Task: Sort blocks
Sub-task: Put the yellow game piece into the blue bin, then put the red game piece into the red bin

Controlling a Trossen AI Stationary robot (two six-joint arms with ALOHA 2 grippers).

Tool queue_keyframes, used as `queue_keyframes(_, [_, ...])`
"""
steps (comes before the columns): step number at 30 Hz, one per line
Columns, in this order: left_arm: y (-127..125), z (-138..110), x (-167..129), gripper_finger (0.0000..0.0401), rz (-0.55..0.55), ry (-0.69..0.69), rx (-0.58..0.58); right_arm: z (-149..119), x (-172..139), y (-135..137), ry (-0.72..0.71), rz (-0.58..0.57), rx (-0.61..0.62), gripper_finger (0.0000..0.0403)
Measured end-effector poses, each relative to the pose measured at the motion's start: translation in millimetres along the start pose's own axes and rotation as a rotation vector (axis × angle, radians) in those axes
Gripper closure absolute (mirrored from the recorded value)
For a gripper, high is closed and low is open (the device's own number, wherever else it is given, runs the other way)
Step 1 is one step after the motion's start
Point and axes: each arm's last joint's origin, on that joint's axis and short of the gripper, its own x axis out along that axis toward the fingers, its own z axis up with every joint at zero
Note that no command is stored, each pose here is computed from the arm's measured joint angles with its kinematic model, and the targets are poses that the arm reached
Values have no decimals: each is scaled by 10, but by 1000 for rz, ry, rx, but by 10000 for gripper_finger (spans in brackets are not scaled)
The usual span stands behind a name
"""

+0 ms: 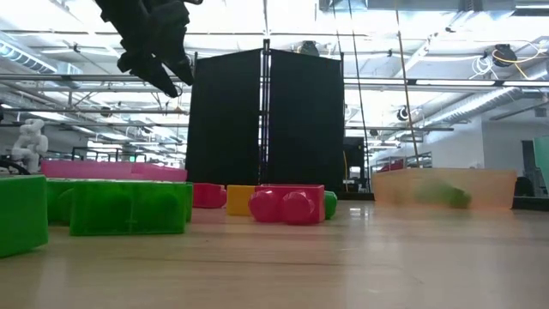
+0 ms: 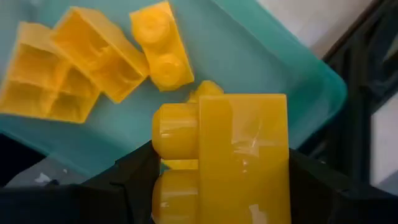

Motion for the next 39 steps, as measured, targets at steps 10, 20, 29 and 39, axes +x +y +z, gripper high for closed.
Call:
queue_keyframes(10, [0, 0, 0, 91, 0, 0, 0, 4, 475, 48, 77, 132, 4, 127])
queue_keyframes(20, [0, 0, 0, 91, 0, 0, 0, 22, 412, 32, 89, 163, 2, 104])
queue_keyframes(29, [0, -1, 0, 91, 0, 1, 0, 81, 368, 43, 75, 184, -7, 101])
queue_keyframes(39, [0, -1, 0, 91, 0, 1, -2, 762, -304, 268, -342, 537, -9, 101])
